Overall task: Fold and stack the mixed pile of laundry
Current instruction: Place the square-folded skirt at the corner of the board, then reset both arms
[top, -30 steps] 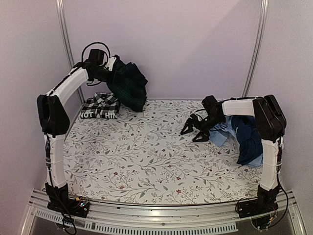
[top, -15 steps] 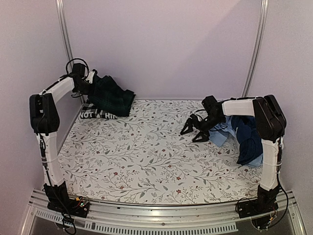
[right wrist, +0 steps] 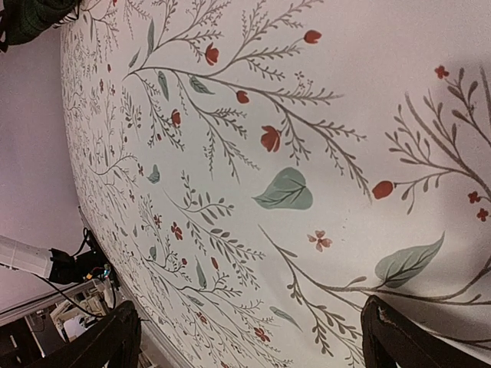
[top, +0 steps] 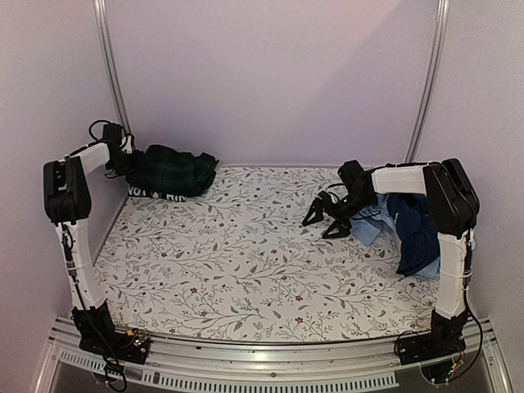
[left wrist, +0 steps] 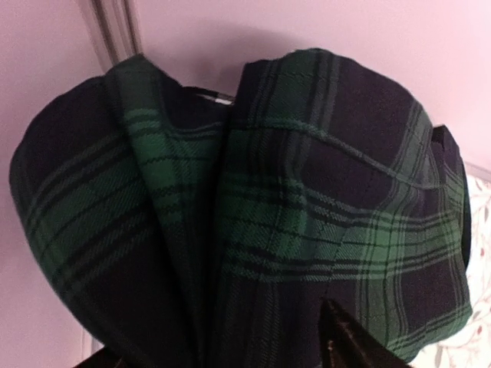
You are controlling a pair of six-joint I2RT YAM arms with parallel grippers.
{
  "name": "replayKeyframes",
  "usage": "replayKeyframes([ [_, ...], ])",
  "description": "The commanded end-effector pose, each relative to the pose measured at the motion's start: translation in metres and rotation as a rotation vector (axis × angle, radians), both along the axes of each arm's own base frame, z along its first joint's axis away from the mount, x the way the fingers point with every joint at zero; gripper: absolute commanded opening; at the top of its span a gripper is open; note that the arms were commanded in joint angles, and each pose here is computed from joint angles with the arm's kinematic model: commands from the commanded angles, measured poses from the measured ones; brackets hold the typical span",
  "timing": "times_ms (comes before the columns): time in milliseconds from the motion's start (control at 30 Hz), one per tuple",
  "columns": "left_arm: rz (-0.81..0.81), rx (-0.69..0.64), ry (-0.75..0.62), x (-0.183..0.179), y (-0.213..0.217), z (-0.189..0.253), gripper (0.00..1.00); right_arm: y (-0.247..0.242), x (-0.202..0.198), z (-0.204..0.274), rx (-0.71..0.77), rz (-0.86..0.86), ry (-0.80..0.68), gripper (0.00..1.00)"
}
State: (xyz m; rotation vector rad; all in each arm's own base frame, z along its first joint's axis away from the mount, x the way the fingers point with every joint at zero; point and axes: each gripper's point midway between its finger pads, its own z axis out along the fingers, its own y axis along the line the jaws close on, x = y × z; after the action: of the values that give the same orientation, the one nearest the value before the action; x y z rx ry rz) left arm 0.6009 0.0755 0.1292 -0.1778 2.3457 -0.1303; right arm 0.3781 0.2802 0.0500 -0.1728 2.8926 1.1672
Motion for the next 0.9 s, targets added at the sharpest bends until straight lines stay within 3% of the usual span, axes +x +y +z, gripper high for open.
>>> replayKeyframes([
  [0, 0.132, 0.017, -0.03, 0.01, 0.023, 0.005, 0.73, -0.002, -0.007, -0.011, -0.021, 0.007, 0.03, 0.99],
  [167, 0.173, 0.056, -0.088, 0.007, 0.03, 0.043, 0.99, -0.002, -0.002, -0.002, -0.019, 0.011, -0.002, 0.99],
  [300, 0.216, 0.145, -0.079, -0.001, 0.034, 0.063, 1.0, 0.0, 0.008, 0.015, -0.012, 0.02, -0.061, 0.99],
  [433, 0.12, 0.208, -0.107, -0.008, -0.003, 0.083, 1.0, 0.004, 0.021, 0.036, -0.002, 0.026, -0.132, 0.99],
  [600, -0.036, 0.115, -0.158, -0.014, -0.055, 0.099, 1.0, 0.006, 0.036, 0.066, 0.005, 0.032, -0.24, 0.99],
  [700, -0.117, 0.039, -0.132, -0.01, -0.075, 0.083, 1.0, 0.006, 0.042, 0.084, 0.009, 0.034, -0.302, 0.99],
  [867, -0.109, -0.023, -0.044, 0.009, -0.074, 0.033, 1.0, 0.004, 0.045, 0.106, 0.026, 0.023, -0.351, 0.99],
])
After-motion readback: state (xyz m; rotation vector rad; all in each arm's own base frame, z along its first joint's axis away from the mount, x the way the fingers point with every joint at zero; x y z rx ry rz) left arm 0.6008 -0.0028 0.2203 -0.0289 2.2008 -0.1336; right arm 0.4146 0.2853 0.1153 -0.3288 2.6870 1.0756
